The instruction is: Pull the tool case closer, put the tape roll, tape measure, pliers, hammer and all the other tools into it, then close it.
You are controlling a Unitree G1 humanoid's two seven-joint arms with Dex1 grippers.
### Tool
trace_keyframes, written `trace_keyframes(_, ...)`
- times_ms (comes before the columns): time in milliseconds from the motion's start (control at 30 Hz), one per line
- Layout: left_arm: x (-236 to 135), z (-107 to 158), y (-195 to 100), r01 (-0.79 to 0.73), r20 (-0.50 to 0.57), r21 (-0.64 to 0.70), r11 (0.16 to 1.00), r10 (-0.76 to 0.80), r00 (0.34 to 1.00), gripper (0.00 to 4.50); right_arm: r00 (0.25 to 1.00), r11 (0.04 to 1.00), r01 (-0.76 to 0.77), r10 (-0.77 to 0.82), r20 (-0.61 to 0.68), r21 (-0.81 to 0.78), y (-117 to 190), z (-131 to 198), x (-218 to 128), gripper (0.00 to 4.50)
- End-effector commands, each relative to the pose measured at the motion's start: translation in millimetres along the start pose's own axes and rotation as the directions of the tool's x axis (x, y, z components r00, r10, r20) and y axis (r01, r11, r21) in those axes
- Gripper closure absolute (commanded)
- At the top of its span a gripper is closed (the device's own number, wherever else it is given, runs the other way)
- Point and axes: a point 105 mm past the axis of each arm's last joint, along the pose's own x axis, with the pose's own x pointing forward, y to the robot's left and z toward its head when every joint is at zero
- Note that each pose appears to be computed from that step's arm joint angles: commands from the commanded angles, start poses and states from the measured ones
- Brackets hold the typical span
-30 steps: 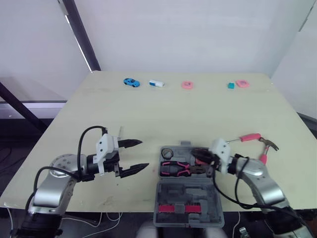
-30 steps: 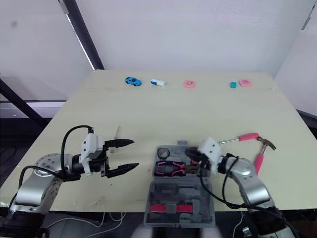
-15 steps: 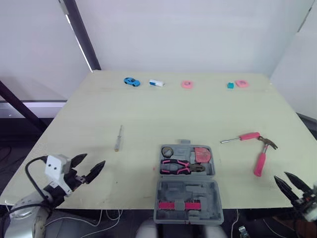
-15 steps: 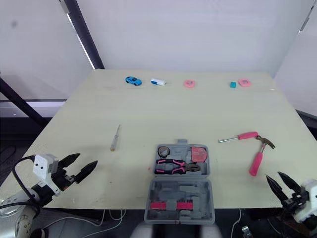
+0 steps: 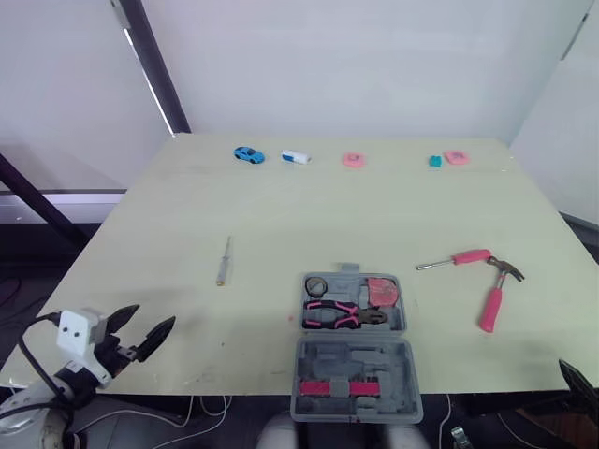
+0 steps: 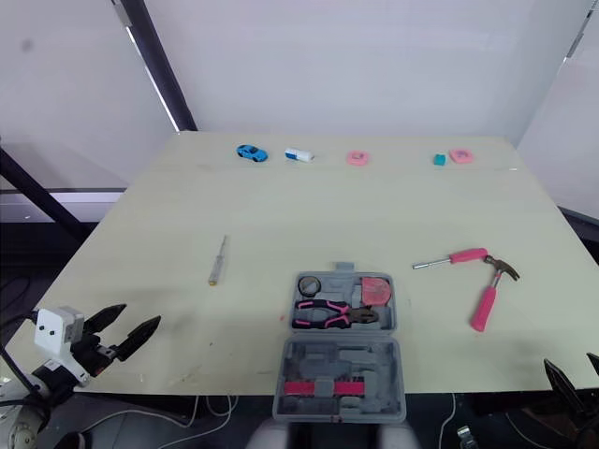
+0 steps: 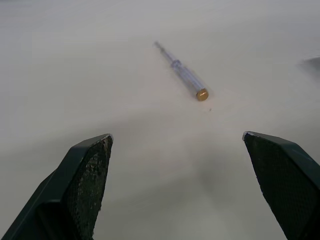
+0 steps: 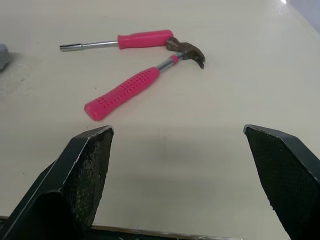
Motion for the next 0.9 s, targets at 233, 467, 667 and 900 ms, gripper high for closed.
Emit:
trace_keyframes(233, 25, 15, -31, 0.255, -0.031, 0.073, 0.964, -0.253, 0.967, 0.0, 0.944, 0.935, -0.328, 0.329, -0.016, -0.132, 56, 32, 49, 0.1)
trace_keyframes(467, 43, 6, -66, 0.454, -0.125, 0.136, 0.88, -0.44, 0.889, 0.27, 0.86, 0.83, -0.509, 0.495, -0.12, -0.229, 91, 34, 84, 0.03)
trace_keyframes(667, 60, 4, -92, 0.55, -0.132, 0.162, 0.819, -0.534, 0.835, 2.78, 0.786, 0.74, -0.618, 0.581, -0.213, -0.265, 110, 27, 105, 0.0)
trace_keyframes(900, 60, -7, -118, 0.682, -0.216, 0.152, 0.716, -0.649, 0.729, 4.5, 0.697, 0.644, -0.716, 0.649, -0.305, -0.269, 131, 11, 119, 2.47)
